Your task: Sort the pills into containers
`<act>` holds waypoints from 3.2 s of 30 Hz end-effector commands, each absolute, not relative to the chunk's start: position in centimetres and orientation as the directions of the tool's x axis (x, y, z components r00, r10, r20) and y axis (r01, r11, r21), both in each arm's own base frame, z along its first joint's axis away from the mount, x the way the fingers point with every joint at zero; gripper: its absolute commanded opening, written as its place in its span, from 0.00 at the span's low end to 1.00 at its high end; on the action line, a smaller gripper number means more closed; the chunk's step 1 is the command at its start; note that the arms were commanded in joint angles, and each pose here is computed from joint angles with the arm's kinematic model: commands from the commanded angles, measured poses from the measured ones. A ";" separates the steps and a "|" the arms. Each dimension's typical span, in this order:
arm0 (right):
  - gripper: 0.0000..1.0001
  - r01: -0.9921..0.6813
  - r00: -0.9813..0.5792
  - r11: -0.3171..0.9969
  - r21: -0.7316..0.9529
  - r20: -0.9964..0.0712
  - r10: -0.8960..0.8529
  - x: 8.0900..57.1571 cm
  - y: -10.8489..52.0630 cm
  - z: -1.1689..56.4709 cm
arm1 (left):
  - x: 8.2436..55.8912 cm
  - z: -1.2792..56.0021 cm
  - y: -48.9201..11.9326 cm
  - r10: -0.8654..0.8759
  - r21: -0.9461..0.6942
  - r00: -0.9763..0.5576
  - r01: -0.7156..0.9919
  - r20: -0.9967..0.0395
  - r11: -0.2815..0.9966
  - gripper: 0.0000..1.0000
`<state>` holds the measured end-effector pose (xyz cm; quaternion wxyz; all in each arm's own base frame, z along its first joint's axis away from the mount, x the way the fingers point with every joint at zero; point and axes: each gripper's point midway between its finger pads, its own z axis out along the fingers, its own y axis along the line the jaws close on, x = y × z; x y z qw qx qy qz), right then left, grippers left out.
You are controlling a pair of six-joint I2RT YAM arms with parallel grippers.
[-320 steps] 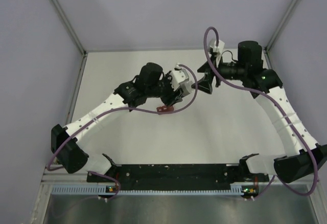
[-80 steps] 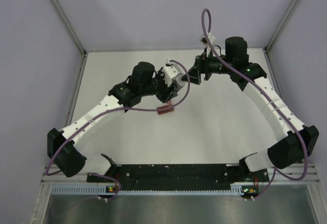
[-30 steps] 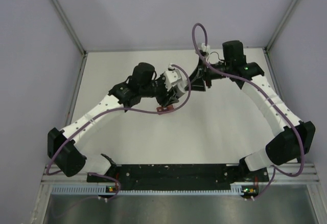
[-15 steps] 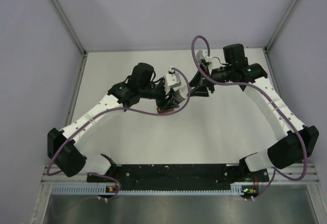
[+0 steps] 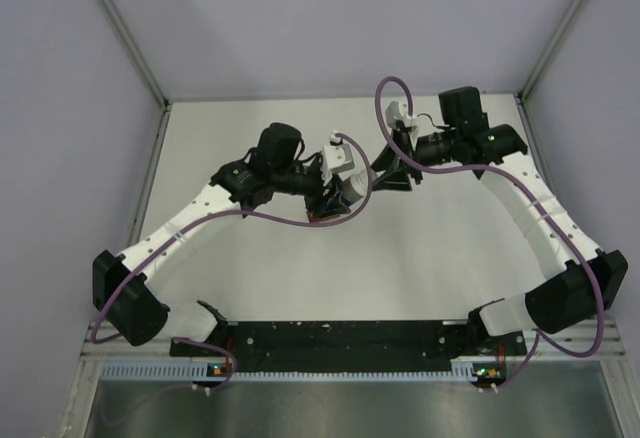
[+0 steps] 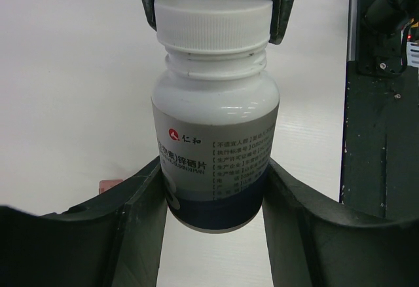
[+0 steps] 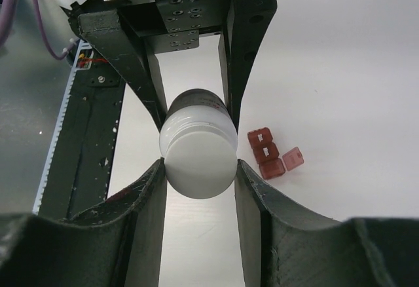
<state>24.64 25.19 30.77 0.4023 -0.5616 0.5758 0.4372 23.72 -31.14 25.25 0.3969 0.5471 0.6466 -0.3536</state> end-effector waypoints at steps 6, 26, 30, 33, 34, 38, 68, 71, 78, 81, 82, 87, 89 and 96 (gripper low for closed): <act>0.34 -0.988 0.124 0.055 -0.145 -0.950 -0.287 26.9 24.6 34.2 | 21.7 28.5 -31.6 0.358 0.036 0.015 0.998 -0.934 0.053 0.00; 0.32 -0.978 0.045 0.178 -0.104 -0.951 -0.307 28.7 22.3 34.1 | 22.7 27.6 -30.8 0.372 0.065 0.017 0.991 -0.928 0.117 0.00; 0.32 -0.950 -0.029 0.301 -0.086 -0.934 -0.357 30.7 21.3 31.5 | 23.7 28.0 -30.5 0.364 0.077 0.005 0.980 -0.931 0.181 0.00; 0.32 -0.914 -0.085 0.399 -0.080 -0.922 -0.379 32.2 20.4 29.3 | 24.6 28.1 -30.0 0.368 0.090 -0.003 0.968 -0.930 0.235 0.00; 0.32 -0.897 -0.108 0.435 -0.077 -0.917 -0.383 32.7 20.0 28.6 | 24.7 28.1 -29.8 0.371 0.093 -0.004 0.965 -0.929 0.244 0.00; 0.33 -0.832 -0.175 0.549 -0.085 -0.898 -0.404 34.3 18.6 25.6 | 25.1 28.0 -29.4 0.371 0.099 -0.006 0.959 -0.929 0.264 0.00; 0.40 -0.668 -0.537 0.743 0.046 -0.721 -0.438 35.5 17.3 6.0 | 26.5 26.8 -26.4 0.362 0.074 -0.066 0.929 -0.930 0.362 0.00; 0.40 -0.662 -0.547 0.748 0.047 -0.713 -0.439 35.5 17.4 5.6 | 26.5 26.9 -26.3 0.357 0.069 -0.071 0.929 -0.931 0.365 0.00; 0.43 -0.637 -0.612 0.768 0.070 -0.651 -0.448 34.9 17.5 3.1 | 26.7 26.8 -26.2 0.349 0.057 -0.086 0.924 -0.933 0.379 0.00; 0.44 -0.633 -0.623 0.771 0.071 -0.639 -0.452 34.9 17.5 2.7 | 26.7 26.6 -26.2 0.349 0.052 -0.092 0.923 -0.933 0.382 0.00; 0.45 -0.632 -0.627 0.772 0.073 -0.634 -0.454 34.8 17.6 2.5 | 26.7 26.6 -26.1 0.348 0.053 -0.091 0.922 -0.933 0.383 0.00; 0.50 -0.627 -0.633 0.776 0.065 -0.623 -0.459 34.9 17.4 2.2 | 26.7 26.4 -26.0 0.349 0.055 -0.090 0.922 -0.933 0.384 0.00; 0.53 -0.624 -0.639 0.779 0.063 -0.616 -0.462 34.8 17.3 2.0 | 26.7 26.4 -26.0 0.351 0.056 -0.090 0.921 -0.932 0.384 0.00; 0.59 -0.627 -0.633 0.777 0.052 -0.616 -0.469 34.9 17.2 2.3 | 26.6 26.0 -25.6 0.365 0.066 -0.089 0.918 -0.927 0.392 0.00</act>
